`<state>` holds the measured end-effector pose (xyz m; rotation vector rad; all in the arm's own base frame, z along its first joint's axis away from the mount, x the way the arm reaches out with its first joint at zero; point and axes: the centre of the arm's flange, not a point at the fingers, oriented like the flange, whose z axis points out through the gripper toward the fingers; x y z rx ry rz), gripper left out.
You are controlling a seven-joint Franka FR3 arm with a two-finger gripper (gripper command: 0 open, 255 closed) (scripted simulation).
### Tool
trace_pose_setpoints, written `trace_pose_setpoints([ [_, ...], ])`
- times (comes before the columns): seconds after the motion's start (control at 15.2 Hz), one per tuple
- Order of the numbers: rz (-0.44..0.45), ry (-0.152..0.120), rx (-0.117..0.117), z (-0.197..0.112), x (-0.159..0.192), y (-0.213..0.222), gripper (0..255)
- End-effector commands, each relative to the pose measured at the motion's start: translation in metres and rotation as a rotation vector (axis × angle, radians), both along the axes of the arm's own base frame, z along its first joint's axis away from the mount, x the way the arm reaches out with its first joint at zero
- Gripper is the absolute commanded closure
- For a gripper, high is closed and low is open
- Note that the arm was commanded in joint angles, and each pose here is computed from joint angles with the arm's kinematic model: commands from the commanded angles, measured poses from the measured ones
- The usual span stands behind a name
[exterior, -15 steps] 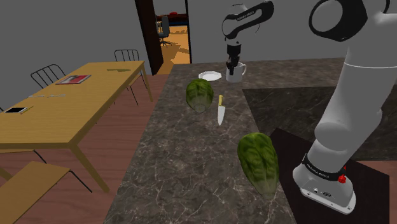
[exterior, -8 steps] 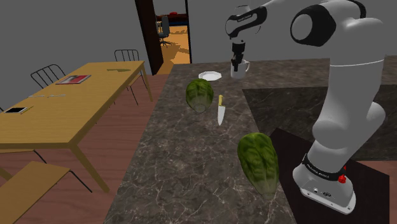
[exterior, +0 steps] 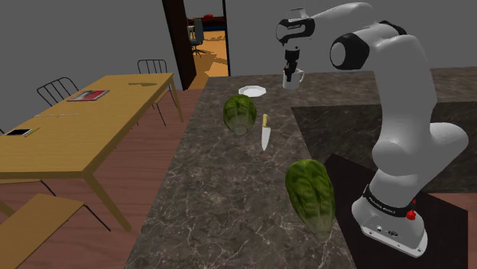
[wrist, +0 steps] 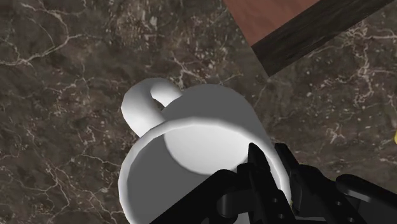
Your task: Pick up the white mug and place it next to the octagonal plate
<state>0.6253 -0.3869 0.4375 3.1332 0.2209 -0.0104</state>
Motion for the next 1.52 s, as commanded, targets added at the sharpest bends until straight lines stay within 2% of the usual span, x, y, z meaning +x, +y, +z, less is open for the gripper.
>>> trace_pose_setpoints([
  [0.0, 0.001, -0.001, 0.000, -0.006, 0.007, -0.027, 255],
  [0.92, 0.001, -0.001, 0.000, -0.078, 0.007, -0.027, 255],
  [1.45, 0.001, -0.001, 0.000, -0.078, 0.007, -0.027, 255],
])
